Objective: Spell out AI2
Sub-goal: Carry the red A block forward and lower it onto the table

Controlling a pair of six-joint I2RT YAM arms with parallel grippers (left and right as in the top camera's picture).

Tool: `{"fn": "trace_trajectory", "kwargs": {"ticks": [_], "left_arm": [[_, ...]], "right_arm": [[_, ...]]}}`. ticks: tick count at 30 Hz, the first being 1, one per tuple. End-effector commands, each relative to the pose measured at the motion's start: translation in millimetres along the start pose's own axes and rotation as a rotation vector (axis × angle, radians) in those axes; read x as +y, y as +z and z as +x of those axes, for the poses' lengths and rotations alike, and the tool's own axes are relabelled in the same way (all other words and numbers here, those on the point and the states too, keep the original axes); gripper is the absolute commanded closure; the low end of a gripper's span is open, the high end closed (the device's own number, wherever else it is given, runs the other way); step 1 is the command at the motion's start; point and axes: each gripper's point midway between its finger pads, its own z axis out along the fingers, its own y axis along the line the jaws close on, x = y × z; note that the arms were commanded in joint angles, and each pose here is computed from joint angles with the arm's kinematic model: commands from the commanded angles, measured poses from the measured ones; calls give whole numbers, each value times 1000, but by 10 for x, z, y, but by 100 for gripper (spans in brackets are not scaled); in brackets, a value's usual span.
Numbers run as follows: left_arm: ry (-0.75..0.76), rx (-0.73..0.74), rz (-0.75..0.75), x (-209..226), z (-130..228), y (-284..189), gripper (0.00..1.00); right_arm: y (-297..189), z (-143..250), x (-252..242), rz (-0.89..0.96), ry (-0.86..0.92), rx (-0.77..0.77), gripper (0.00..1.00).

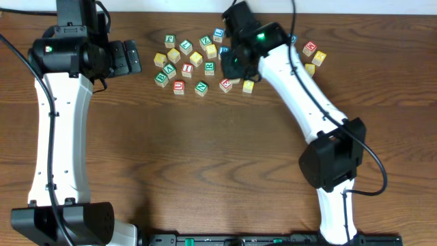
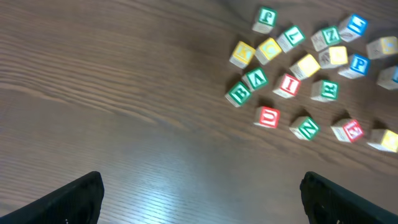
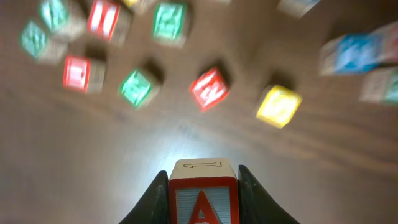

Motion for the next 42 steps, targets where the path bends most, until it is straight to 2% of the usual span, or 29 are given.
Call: {"fn": "trace_trajectory", "kwargs": {"ticks": [1,4,10,14,29,42], "left_arm": [[-15,-42,-80,149,-109,-52,1],[-15,-43,-80,150,-112,-52,0],[-15,-43,-80,150,-112,-52,1],[-15,-43,-80,149,-112,-52,0],[-19,-41,-80,148,-106,-52,0],[-37,-40,-80,149,-101,-52,1]], "right_arm": [[194,360,274,-36,-34,112,88],[353,601,390,-20,-73,162,88],[632,837,391,41,-7,182,89],[782,841,472,40,45,137,89],[902,856,453,283,128,-80,82],[1101,941,551,211,190,-77,82]]}}
